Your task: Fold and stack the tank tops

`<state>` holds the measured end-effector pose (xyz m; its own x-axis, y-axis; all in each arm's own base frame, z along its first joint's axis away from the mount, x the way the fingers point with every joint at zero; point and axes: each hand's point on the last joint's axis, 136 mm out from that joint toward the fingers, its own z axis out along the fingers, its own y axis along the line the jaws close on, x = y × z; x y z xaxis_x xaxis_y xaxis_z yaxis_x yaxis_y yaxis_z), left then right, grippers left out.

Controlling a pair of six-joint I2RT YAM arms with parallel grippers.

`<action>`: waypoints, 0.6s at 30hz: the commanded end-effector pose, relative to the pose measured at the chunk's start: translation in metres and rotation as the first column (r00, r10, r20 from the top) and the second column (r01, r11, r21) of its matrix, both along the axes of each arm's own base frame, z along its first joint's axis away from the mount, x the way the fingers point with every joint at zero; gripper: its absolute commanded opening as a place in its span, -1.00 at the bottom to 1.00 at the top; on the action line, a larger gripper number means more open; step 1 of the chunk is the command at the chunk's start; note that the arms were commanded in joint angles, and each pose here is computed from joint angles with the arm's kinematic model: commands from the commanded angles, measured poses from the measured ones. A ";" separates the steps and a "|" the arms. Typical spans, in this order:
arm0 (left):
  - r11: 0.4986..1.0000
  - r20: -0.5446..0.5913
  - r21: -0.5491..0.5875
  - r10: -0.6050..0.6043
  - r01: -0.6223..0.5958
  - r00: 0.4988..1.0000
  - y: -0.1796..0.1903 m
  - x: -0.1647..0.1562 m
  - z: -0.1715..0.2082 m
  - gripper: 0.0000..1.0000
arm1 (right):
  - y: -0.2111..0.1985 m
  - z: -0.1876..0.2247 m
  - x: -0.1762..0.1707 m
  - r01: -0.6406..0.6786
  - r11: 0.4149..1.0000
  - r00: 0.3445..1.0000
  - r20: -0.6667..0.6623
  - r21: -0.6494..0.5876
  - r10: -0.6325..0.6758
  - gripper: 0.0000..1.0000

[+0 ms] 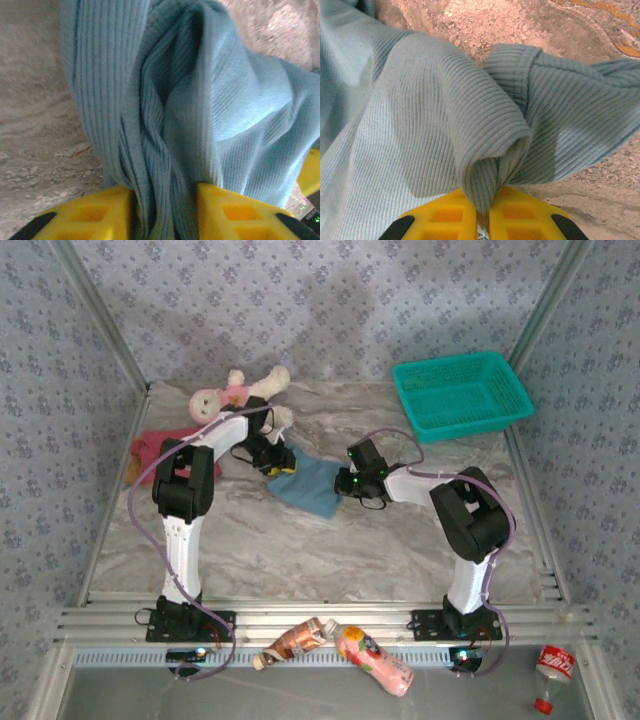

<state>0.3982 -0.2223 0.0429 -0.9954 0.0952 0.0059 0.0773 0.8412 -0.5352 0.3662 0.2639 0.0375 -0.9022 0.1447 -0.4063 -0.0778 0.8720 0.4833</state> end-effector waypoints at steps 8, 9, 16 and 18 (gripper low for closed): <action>0.990 0.087 -0.133 0.066 -0.055 0.994 -0.004 0.009 0.038 0.01 | 0.003 -0.001 -0.006 -0.032 0.999 0.999 -0.007 0.000 0.032 -0.79; 0.989 0.086 -0.134 0.077 -0.065 0.993 -0.002 0.009 0.038 0.01 | 0.003 -0.001 -0.006 -0.031 1.000 0.999 -0.008 0.002 0.031 -0.79; 0.982 0.061 -0.169 0.099 -0.088 0.993 -0.004 0.007 0.036 0.07 | 0.003 -0.003 -0.009 -0.037 0.999 0.999 -0.012 0.009 0.038 -0.79; 0.989 0.023 -0.134 0.061 -0.057 0.998 -0.007 -0.004 0.024 0.07 | 0.003 -0.003 -0.009 -0.039 0.999 0.999 -0.011 0.011 0.039 -0.79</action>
<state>0.4057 -0.2182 0.0647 -0.9985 -0.0118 -0.0530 0.0243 0.7767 -0.6295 0.3637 0.2655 0.0365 -0.9061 0.1384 -0.3997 -0.0848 0.8663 0.4923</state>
